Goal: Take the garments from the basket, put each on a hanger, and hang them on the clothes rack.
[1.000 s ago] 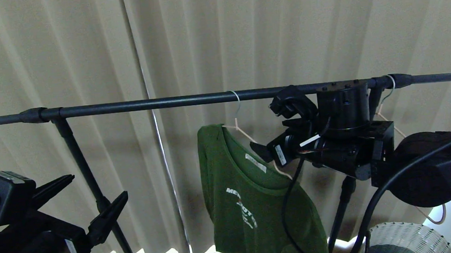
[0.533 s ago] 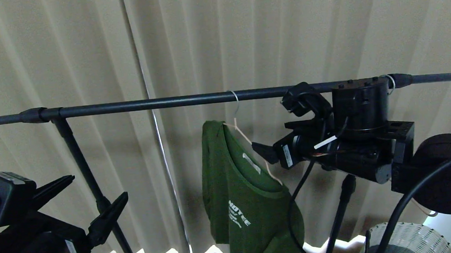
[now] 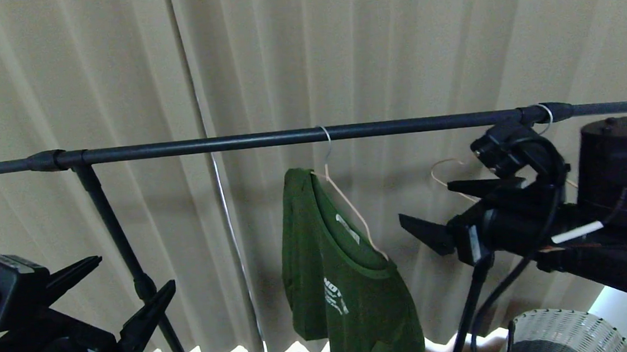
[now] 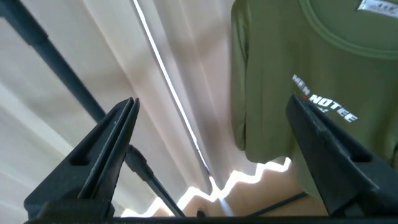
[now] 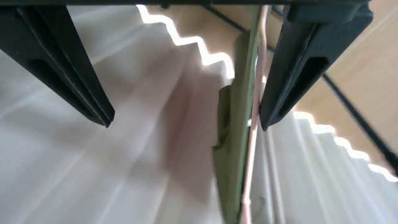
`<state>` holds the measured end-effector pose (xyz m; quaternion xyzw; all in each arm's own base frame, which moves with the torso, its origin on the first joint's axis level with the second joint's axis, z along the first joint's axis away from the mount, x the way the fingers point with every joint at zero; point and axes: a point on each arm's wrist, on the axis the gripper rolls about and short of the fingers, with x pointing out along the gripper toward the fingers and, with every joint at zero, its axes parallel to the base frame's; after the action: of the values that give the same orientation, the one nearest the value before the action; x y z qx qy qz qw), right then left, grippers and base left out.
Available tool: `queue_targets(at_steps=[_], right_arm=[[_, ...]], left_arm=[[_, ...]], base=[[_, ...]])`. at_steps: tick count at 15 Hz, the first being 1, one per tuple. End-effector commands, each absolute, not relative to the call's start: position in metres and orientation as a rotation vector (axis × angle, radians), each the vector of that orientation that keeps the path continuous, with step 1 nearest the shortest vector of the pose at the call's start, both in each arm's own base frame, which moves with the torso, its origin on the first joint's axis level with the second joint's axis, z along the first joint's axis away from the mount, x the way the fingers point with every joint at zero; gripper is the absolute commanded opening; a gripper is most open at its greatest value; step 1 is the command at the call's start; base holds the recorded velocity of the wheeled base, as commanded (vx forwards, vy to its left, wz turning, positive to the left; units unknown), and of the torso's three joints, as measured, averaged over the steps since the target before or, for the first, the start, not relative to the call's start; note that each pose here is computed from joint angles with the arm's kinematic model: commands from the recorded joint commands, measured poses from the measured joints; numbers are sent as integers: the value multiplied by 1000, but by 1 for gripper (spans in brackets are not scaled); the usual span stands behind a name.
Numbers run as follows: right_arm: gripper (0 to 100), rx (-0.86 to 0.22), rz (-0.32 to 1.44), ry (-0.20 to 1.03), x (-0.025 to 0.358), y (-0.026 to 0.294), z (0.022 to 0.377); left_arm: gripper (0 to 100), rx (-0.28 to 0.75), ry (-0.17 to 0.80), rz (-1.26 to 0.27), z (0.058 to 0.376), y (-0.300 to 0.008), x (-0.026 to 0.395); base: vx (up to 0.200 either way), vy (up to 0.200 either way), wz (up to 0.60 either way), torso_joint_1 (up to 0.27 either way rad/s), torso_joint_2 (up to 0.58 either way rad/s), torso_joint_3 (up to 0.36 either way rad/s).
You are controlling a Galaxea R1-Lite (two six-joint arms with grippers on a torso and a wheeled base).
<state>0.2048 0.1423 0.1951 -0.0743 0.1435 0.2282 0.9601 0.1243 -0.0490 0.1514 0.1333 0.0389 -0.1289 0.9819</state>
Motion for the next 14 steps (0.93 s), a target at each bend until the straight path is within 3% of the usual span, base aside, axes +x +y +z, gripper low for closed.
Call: queue_targets(at_steps=[1,3,7,9,14], right_arm=[[100,-144,405,266,169,103,195],[100,-153,372,284,156,88,184],[100,-161,268,326,145,62,165],[100,-155,240,336,145,57,162],[100,-169,219,384,134,49,145]], left_arm=[[100,256,39,-252,151,-42,107],[100,258,50,-234,148,-36,98],[100,237,257,-156,147,-22,88],[100,224,301,-157,141,-21,85],[100,225,307,-154,139,-21,85]], base=[[0,0,0,0,0,0],[0,0,0,0,0,0],[0,0,0,0,0,0],[0,0,0,0,0,0],[0,0,0,0,0,0]])
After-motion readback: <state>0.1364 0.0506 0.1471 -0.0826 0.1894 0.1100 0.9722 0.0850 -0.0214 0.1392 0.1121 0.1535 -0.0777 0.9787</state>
